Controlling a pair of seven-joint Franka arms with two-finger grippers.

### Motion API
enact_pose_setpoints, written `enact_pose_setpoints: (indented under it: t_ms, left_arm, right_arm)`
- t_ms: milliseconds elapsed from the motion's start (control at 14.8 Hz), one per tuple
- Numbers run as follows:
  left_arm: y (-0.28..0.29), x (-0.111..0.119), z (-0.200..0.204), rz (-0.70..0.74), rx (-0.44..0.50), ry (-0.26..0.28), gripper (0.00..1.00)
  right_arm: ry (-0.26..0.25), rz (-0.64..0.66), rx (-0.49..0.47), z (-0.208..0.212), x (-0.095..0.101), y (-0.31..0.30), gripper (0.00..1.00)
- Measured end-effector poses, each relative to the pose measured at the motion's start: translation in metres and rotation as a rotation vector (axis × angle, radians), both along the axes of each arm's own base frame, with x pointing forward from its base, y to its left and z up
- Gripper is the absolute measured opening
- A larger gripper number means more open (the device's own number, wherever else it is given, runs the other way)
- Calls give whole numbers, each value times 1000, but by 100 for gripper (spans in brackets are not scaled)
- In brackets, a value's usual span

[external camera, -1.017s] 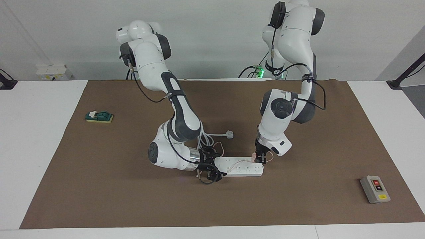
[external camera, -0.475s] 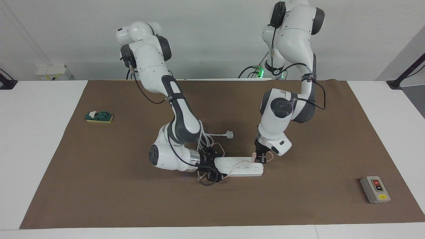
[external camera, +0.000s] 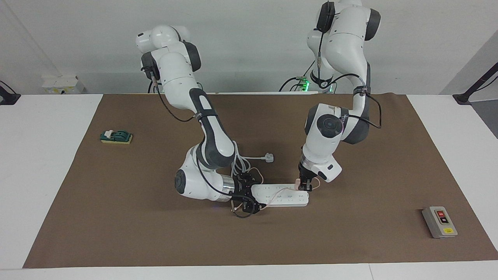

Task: Unplug charger and place it aside
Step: 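Pull the charger out with the left gripper while the right gripper holds the strip, then carry the charger toward the switch box while the right gripper withdraws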

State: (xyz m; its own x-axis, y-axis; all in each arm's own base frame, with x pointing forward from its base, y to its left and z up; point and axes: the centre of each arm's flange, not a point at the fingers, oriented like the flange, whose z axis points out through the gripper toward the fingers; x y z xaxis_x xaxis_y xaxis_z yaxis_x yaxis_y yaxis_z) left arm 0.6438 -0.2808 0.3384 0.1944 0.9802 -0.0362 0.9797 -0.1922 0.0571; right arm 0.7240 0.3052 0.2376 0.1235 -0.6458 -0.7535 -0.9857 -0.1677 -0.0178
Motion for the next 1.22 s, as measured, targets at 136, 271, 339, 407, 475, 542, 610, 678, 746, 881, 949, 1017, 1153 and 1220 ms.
enact_pose_setpoints:
  t_ms: [136, 271, 339, 407, 475, 542, 610, 678, 746, 881, 949, 1017, 1153, 1220]
  left_arm:
    - [0, 0, 0, 0, 1, -1, 31]
    - [0, 0, 0, -2, 2, -2, 31]
    - [-1, 0, 0, -8, 8, -4, 31]
    - [-3, -1, 1, -19, 19, -9, 31]
    - [-5, -2, 2, -27, 28, -11, 31]
    - [-5, -2, 2, -30, 31, -11, 31]
    - [-6, -1, 2, -30, 33, -7, 31]
    - [-6, 0, 3, -30, 36, -2, 31]
    - [-6, 2, 4, -32, 39, 6, 31]
    - [-6, 5, 6, -44, 40, 24, 31]
    - [-4, 8, 10, -54, 34, 34, 31]
    - [1, 10, 23, -73, 27, 42, 31]
    - [42, 21, 69, -89, 41, 35, 31]
    - [67, 23, 91, -96, 41, 30, 31]
  right_arm:
    - [-1, -1, -1, 0, 0, 0, 96]
    - [-2, -2, -1, 0, 0, 0, 96]
    - [-2, -2, -1, 0, 0, 0, 96]
    - [-2, -3, -2, 0, 0, 0, 96]
    - [-2, -3, -2, 0, 0, 0, 96]
    - [-2, -3, -2, 0, 0, 0, 96]
    - [-2, -3, -2, 0, 0, 0, 96]
    - [-2, -3, -2, 0, 0, 0, 96]
    - [-2, -3, -2, 0, 0, 0, 96]
    - [-2, -3, -2, 0, 0, 0, 96]
    - [-3, -4, -2, 0, 0, 1, 96]
    - [-3, -4, -2, 0, 0, 1, 96]
    - [-3, -4, -2, 0, 0, 1, 96]
    - [-3, -4, -2, 0, 0, 1, 96]
